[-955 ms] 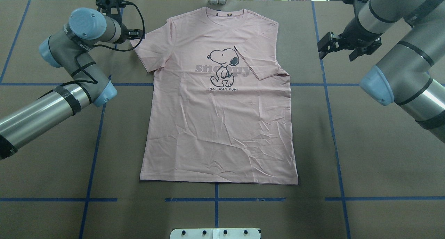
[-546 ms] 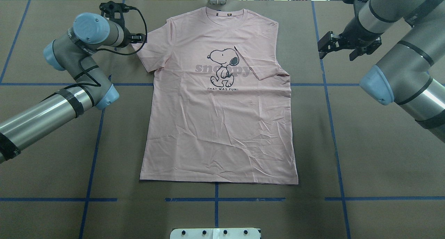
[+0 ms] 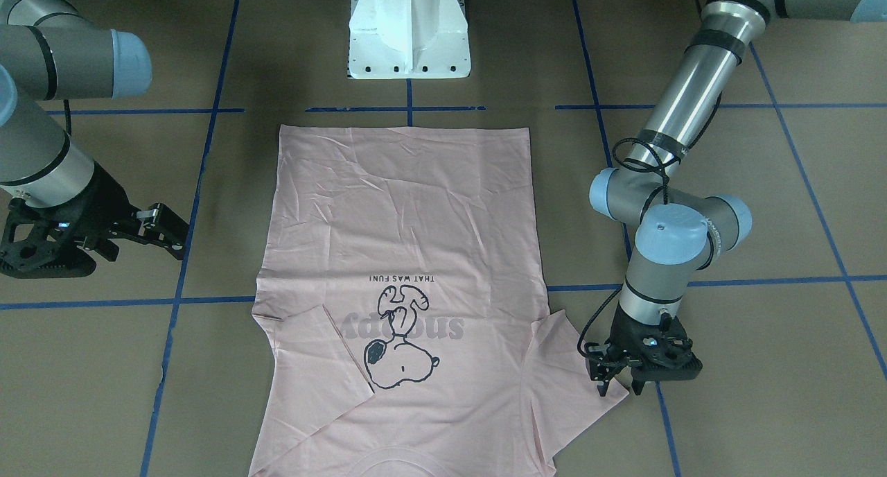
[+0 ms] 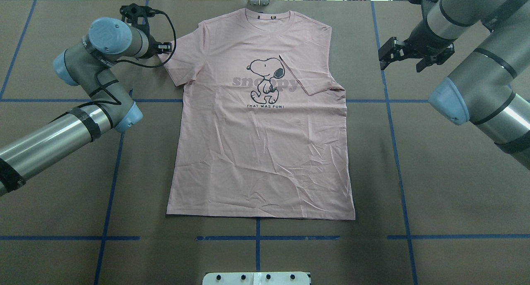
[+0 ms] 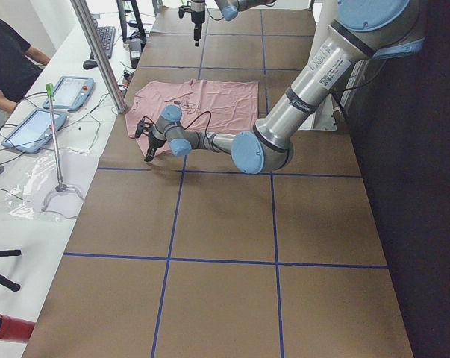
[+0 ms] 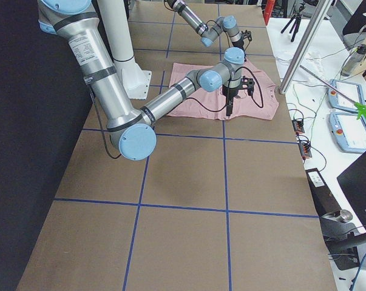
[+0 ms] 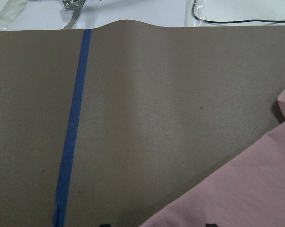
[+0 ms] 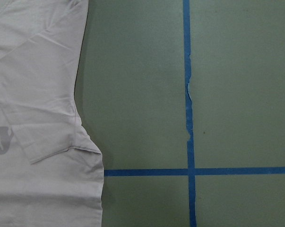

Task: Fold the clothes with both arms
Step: 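Move the left gripper to the sleeve nearest it, then fold that sleeve inward over the shirt body with the left gripper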

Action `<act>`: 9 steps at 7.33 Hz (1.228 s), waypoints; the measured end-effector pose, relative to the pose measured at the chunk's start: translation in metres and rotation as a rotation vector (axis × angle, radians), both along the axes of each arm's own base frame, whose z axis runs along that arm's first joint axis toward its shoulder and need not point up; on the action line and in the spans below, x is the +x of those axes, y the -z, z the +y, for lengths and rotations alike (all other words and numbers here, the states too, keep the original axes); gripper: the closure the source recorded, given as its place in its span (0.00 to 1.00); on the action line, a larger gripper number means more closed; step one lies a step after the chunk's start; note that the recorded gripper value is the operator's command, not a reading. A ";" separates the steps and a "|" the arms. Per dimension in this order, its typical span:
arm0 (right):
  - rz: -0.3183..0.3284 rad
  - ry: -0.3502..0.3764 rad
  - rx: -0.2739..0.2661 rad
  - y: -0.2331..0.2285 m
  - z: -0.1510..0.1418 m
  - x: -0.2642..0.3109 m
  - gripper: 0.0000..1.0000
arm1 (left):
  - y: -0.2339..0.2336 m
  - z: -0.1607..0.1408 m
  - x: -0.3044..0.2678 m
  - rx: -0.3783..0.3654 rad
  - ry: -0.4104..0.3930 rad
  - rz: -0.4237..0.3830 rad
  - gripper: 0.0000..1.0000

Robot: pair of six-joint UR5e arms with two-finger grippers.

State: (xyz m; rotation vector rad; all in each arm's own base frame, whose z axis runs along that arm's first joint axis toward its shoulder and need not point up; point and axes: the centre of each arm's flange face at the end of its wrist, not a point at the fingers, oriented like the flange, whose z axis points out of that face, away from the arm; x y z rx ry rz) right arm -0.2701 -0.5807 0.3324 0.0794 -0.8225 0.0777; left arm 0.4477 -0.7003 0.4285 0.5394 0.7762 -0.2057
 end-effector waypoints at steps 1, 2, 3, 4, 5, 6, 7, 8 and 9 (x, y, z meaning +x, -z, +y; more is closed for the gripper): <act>0.000 0.000 0.000 0.000 0.000 0.000 0.00 | 0.000 0.000 0.000 0.000 -0.001 0.000 1.00; 0.001 -0.001 -0.001 -0.001 0.000 0.000 0.00 | 0.003 -0.001 -0.001 0.003 -0.002 0.004 1.00; 0.003 -0.001 -0.002 -0.001 -0.001 0.000 0.00 | 0.010 -0.002 -0.002 0.009 -0.005 0.017 1.00; 0.004 -0.001 -0.003 -0.002 -0.001 0.000 0.00 | 0.026 -0.004 -0.007 0.020 -0.011 0.047 1.00; 0.004 -0.001 -0.005 -0.003 -0.001 0.000 0.00 | 0.053 -0.004 -0.014 0.020 -0.024 0.089 1.00; 0.004 -0.001 -0.006 -0.003 -0.001 0.000 0.00 | 0.082 -0.002 -0.014 -0.006 -0.020 0.136 1.00; 0.005 -0.001 -0.007 -0.004 -0.001 0.000 0.00 | 0.113 0.003 0.001 -0.049 -0.004 0.191 1.00; 0.005 -0.001 -0.008 -0.005 -0.001 0.000 0.00 | 0.141 0.009 0.032 -0.090 0.005 0.231 1.00; 0.006 0.000 -0.008 -0.005 -0.001 0.000 0.00 | 0.168 0.011 0.067 -0.118 0.028 0.253 1.00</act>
